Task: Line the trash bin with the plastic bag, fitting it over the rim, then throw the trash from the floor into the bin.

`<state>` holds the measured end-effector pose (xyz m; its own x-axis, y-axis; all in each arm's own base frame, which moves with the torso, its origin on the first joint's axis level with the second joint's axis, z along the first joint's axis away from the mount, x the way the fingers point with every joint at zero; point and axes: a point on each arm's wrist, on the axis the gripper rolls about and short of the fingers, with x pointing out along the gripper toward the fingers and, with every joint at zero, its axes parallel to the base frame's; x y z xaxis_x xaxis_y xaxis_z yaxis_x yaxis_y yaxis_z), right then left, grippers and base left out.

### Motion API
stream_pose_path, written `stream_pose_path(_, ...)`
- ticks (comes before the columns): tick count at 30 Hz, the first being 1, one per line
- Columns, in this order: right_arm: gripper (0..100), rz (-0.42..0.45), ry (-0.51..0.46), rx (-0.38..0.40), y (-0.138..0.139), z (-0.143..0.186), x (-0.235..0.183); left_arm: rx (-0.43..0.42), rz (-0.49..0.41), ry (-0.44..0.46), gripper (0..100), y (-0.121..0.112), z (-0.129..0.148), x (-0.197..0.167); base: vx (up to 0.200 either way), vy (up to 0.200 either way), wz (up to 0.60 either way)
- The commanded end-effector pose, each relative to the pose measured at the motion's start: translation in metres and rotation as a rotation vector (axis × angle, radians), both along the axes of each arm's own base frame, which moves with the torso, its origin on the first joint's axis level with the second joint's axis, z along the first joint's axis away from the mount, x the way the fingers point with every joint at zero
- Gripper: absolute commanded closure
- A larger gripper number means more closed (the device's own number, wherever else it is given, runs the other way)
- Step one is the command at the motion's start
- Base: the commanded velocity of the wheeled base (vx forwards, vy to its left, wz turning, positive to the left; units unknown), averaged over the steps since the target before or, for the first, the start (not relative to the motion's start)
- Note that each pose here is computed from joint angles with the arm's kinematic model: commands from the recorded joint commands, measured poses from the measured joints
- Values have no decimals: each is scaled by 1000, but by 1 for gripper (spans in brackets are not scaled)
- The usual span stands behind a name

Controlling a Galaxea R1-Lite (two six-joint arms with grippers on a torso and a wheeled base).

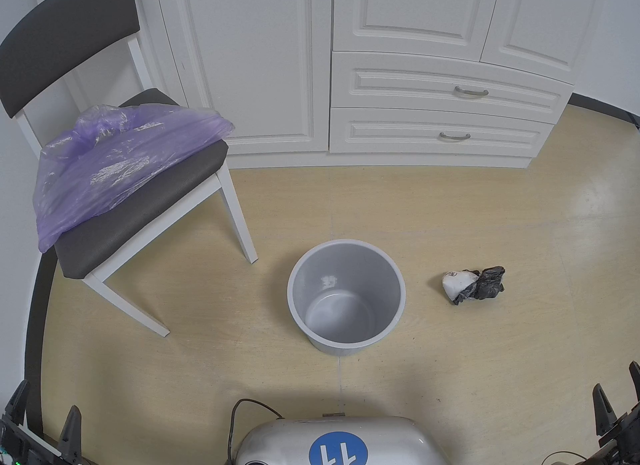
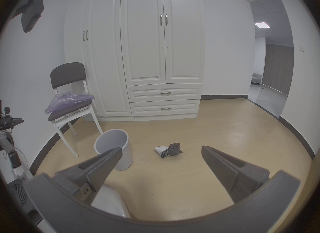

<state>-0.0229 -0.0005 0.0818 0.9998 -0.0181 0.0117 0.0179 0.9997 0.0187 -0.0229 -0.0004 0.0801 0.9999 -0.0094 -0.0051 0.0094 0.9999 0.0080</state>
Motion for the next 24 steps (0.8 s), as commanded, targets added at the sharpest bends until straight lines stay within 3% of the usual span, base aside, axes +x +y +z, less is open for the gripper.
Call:
stream_pose_path(1, 0, 0, 1, 0, 0, -5, 0, 0, 0, -2, 0, 0, -4, 0, 0, 0, 0)
stream_pose_path(24, 0, -3, 1, -2, 0, -5, 0, -5, 3, -4, 0, 0, -4, 0, 0, 0, 0)
